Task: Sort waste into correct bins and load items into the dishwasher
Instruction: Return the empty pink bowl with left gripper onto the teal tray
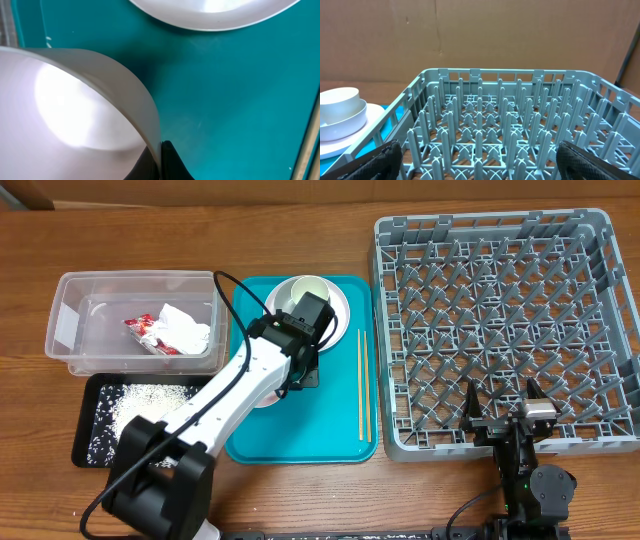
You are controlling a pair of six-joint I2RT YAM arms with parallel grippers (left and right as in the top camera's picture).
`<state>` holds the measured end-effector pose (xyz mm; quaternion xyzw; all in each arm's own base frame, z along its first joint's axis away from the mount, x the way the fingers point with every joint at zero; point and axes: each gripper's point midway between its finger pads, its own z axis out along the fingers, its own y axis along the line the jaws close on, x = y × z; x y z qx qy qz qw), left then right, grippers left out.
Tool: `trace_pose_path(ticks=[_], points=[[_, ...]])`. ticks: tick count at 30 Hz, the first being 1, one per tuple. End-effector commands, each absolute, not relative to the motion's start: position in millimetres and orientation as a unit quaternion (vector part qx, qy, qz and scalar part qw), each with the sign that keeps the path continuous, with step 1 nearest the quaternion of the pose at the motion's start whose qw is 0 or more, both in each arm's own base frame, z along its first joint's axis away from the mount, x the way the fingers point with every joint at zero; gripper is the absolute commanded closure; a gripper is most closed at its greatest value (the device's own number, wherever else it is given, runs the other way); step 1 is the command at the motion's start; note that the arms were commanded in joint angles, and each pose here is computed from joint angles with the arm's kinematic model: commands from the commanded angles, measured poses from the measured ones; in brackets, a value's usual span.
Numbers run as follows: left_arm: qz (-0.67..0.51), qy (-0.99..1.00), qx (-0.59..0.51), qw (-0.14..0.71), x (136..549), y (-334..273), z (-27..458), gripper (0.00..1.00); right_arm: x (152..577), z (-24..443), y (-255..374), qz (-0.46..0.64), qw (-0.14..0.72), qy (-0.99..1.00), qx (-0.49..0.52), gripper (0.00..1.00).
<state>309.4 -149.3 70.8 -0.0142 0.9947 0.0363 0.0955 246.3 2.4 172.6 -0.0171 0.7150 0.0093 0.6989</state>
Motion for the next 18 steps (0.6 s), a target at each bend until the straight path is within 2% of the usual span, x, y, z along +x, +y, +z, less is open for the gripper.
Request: trace_pose_path(ticks=[1,18], points=[[0.032,0.995,-0.022,0.097,314.4,-152.3,69.1,0.96,246.3,171.0,-1.1,0.002,0.701,0.713,-0.013,0.00],[0.028,0.994,-0.023,0.104,319.8,-156.2,62.7,0.96,246.3,171.0,-1.1,0.002,0.701,0.713,-0.013,0.00]])
